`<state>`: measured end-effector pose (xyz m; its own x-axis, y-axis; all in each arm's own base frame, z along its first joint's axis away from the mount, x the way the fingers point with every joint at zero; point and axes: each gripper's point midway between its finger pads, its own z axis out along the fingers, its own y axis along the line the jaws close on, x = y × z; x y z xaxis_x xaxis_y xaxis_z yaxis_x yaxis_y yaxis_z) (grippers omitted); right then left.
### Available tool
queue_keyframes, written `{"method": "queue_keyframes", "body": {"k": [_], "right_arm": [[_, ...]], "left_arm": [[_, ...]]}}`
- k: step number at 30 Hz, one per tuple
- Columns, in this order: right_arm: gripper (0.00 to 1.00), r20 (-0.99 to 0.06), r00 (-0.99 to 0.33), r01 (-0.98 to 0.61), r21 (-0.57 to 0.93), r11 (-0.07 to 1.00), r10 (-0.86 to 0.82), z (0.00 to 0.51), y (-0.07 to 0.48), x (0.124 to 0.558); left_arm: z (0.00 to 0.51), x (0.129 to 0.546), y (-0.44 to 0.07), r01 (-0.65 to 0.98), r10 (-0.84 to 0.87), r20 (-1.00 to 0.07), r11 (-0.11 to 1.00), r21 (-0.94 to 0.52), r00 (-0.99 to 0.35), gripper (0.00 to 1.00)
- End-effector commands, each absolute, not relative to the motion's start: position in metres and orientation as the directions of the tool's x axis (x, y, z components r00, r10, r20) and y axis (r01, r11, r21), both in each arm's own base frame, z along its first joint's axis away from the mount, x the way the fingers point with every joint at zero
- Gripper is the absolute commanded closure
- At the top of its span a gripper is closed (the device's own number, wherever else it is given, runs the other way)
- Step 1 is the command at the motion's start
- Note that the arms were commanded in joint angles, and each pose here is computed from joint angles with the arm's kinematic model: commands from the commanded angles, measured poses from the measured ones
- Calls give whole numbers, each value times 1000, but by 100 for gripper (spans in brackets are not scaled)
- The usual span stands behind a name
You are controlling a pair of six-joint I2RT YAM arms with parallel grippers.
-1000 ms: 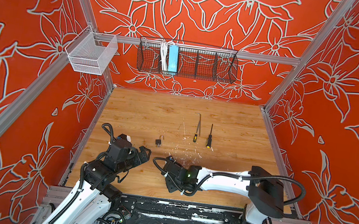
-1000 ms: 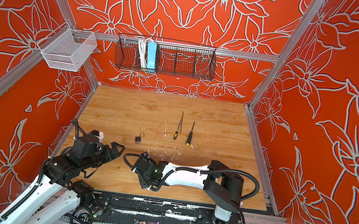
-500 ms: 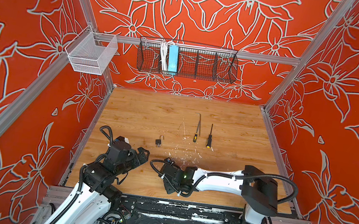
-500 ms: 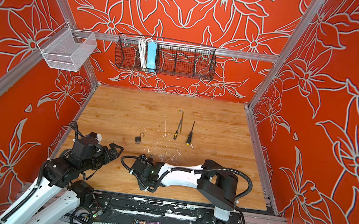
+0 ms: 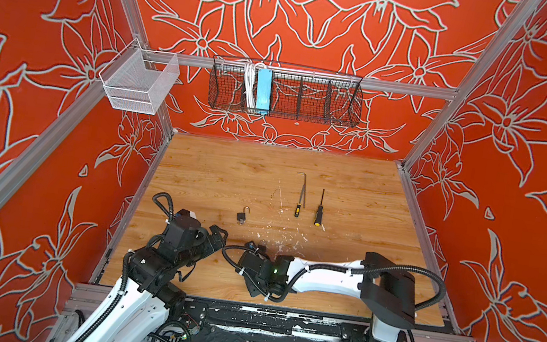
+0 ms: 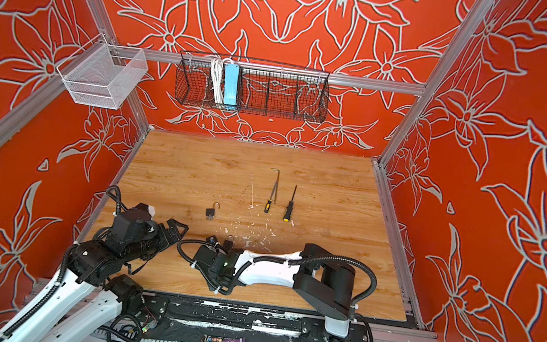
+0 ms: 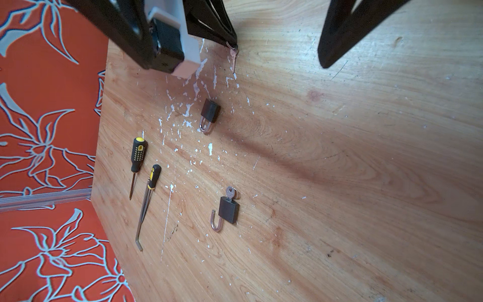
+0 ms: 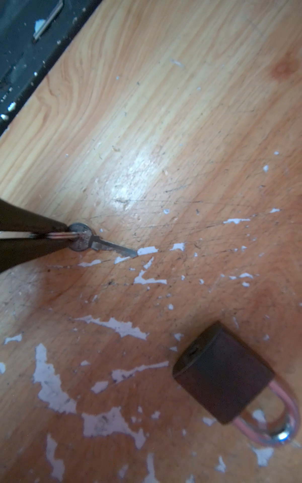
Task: Unlock with the key
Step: 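Grasp the loose silver key with the right gripper while the left draws back, then lift the silver key with the right gripper toward the closed padlock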
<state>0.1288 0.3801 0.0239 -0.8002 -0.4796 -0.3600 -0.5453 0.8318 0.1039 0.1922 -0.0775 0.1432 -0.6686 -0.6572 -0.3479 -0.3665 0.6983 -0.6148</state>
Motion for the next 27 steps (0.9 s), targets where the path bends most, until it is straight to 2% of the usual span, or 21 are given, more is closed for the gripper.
{"method": "queue_keyframes", "body": {"k": [1,10,19,27], "right_arm": [[95,-359,-792,-541,41,840,-493,17,369,131],[100,-480,-700,-602,-3,799,-529,39,364,145],[100,-628,-530,-671,-101,735,-570,80,348,161],[100,-767,-362,-714,-137,687,-529,135,331,166]], "left_arm": [[141,193,-78,-376,-673,-337,682,-628,-659,2],[152,196,-85,-353,-677,-318,658,-665,-663,2],[180,197,-100,-284,-663,-301,624,-728,-686,2],[202,206,-124,-129,-589,-336,608,-783,-735,2]]}}
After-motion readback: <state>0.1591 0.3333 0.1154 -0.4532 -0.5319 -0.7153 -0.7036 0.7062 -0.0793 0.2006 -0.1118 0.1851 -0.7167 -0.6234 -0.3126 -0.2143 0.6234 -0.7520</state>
